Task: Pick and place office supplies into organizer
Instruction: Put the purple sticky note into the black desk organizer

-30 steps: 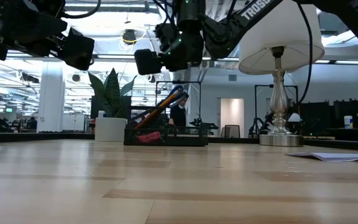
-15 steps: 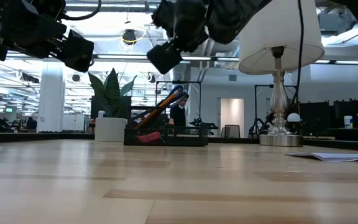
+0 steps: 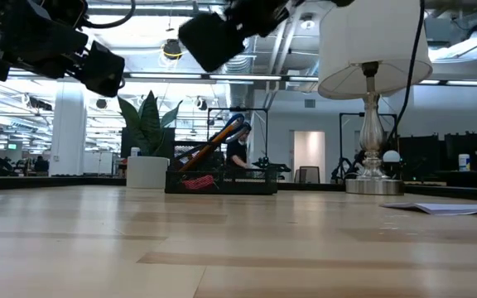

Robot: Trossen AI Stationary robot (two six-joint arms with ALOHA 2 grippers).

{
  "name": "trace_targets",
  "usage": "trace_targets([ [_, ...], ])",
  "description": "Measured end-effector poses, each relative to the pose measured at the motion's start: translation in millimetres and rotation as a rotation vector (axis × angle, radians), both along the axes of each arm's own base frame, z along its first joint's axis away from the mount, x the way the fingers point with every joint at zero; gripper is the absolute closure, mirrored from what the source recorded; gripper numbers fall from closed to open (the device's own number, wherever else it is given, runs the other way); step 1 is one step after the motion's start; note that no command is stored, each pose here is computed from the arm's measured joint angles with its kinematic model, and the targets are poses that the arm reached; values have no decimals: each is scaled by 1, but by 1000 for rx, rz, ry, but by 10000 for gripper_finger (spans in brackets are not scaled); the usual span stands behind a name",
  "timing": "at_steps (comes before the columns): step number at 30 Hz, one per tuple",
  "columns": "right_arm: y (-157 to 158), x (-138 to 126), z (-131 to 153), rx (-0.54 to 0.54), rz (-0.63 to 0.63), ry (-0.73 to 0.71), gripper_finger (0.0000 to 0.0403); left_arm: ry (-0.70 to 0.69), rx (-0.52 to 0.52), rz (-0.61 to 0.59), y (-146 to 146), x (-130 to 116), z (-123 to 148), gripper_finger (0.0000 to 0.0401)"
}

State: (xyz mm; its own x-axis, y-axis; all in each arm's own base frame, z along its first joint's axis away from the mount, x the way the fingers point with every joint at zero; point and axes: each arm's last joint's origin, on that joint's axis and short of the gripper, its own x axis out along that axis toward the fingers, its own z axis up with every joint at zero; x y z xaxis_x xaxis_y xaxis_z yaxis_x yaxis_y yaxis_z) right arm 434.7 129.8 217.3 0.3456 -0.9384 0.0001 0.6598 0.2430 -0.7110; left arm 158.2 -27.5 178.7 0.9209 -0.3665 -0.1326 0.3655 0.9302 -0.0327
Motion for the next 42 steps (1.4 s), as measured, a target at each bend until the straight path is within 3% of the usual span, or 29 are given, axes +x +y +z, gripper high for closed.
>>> trace_targets([
  [5,29,-10,1,43,68,-106,191,40,-22,-11,-2,-1,-3,178],
  [11,58,-25,11,48,140,-106,192,45,-24,-28,-8,-2,-3,178],
  [19,73,-68,87,32,222,-64,210,-36,-33,-9,-10,-1,5,178],
  [27,31,-130,152,4,274,28,246,-133,-31,3,-10,-1,13,178],
  [29,12,-149,160,114,418,22,252,-155,-33,3,-10,-1,16,178],
  [31,-10,-171,166,408,627,41,256,-163,-35,5,-10,-1,16,178],
  [33,-33,-187,167,708,707,77,260,-164,-34,21,-10,-1,16,178],
  [35,-46,-197,162,903,659,86,261,-168,-23,52,-9,0,16,178],
  [42,-42,-219,89,1068,331,161,248,-226,104,190,-5,3,24,178],
])
